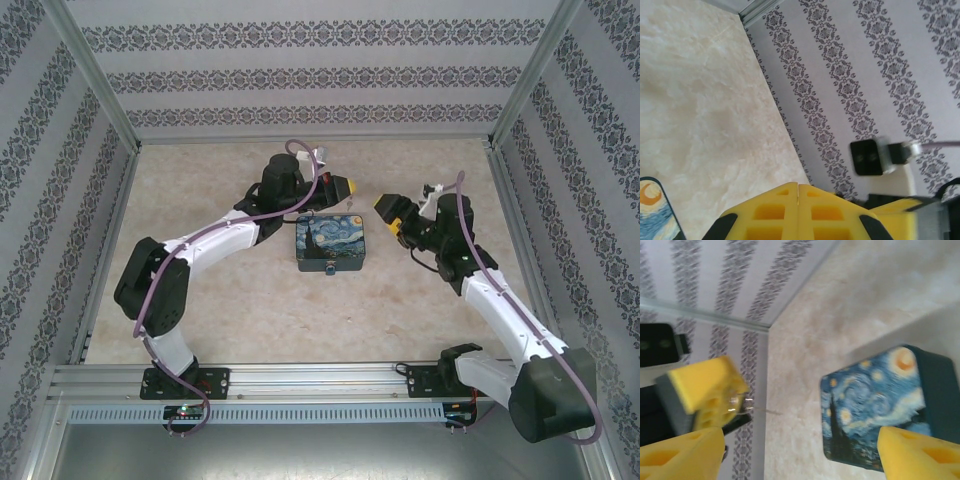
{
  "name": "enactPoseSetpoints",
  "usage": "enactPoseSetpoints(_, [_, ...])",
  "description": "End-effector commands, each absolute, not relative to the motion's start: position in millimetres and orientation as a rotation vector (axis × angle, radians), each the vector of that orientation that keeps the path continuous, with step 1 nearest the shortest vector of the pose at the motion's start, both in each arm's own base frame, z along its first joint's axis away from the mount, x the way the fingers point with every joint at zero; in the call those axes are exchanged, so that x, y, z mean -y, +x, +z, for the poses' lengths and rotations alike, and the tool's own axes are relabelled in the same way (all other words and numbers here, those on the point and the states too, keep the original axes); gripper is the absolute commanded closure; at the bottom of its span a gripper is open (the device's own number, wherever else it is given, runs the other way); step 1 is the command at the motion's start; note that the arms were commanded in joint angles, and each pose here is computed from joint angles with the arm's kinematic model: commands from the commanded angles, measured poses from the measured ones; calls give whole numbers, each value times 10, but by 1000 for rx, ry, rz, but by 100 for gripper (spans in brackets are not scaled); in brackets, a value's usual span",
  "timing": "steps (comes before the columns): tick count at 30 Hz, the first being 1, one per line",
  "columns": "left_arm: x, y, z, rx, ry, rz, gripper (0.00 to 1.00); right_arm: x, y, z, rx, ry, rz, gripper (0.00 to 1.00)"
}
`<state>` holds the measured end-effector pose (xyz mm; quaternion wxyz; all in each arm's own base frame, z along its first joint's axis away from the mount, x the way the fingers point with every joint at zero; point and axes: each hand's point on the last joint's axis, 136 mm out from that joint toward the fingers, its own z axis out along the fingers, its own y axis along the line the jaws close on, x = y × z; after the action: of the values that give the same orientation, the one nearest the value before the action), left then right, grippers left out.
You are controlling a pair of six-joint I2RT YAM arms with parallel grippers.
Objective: Unlock the padlock with the key
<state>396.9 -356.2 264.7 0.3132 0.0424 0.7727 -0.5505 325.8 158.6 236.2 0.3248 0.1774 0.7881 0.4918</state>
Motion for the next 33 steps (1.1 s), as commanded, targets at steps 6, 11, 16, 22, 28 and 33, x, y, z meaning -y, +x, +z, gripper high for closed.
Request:
enactPoseSetpoints(6, [3484, 3886, 2884, -1960, 191, -1376, 100, -1794, 3326, 2952, -1898, 164, 1325, 40])
enactPoseSetpoints(11, [3461, 3930, 2955, -1906, 70, -1448, 100, -1956, 3368, 3046, -1861, 121, 1352, 49])
enactPoseSetpoints(16, [3444, 3955, 2999, -1860, -29, -1510, 100, -2017, 3456, 3038, -1853, 161, 1361, 57])
enactPoseSetpoints(22, [3442, 3979, 2998, -1837, -105, -1573, 100, -2085, 3543, 2983, -1842, 199, 1373, 62])
enactPoseSetpoints(28, [3445, 3992, 3023, -1815, -145, -1607, 100, -2137, 3590, 2897, -1839, 235, 1399, 62])
enactPoseSetpoints(33, [3470, 3978, 3028, -1814, -147, -1612, 100, -2177, 3604, 2894, -1817, 247, 1435, 63])
